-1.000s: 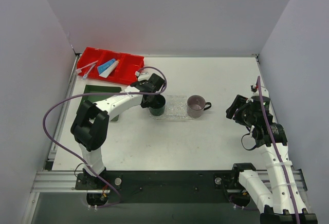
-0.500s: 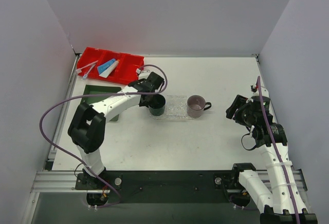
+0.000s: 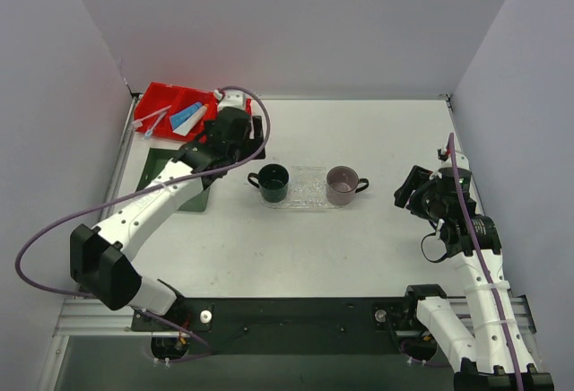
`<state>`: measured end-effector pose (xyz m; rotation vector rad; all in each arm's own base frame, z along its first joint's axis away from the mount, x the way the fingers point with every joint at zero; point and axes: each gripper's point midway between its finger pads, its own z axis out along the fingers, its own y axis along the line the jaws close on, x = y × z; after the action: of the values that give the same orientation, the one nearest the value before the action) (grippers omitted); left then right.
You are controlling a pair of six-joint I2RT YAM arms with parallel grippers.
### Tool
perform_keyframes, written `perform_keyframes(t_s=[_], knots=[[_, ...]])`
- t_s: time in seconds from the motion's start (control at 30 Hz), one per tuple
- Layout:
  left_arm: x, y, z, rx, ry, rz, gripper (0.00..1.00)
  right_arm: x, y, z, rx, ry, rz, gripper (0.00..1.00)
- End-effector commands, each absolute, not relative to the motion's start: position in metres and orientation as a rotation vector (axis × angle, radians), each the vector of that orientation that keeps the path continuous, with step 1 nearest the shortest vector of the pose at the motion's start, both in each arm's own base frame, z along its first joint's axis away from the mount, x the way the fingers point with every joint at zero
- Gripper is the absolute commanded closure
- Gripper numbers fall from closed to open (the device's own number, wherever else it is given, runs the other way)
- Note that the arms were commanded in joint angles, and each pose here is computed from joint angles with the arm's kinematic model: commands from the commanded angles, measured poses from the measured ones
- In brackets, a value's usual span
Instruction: Prepare toiletry sets of a toothbrush and toothpaste on the tray
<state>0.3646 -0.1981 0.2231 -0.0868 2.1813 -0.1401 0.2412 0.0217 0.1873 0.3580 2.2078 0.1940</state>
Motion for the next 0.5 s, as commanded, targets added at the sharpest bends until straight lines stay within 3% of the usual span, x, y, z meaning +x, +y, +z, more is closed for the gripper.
perform_keyframes(t_s=[0.0,0.27,0.47], knots=[[0.397,-0.154,0.257,-0.047,2.082,-0.165,0.08,0.242,0.021,0.195,0.342,2.194,0.197,0.43],[0.450,-0.056,0.284,-0.140,1.914,-0.173,0.10,0.245,0.028,0.201,0.353,2.194,0.262,0.43],[0.497,0.014,0.274,-0.208,1.874,-0.111,0.24,0.249,0.030,0.207,0.367,2.187,0.281,0.43]])
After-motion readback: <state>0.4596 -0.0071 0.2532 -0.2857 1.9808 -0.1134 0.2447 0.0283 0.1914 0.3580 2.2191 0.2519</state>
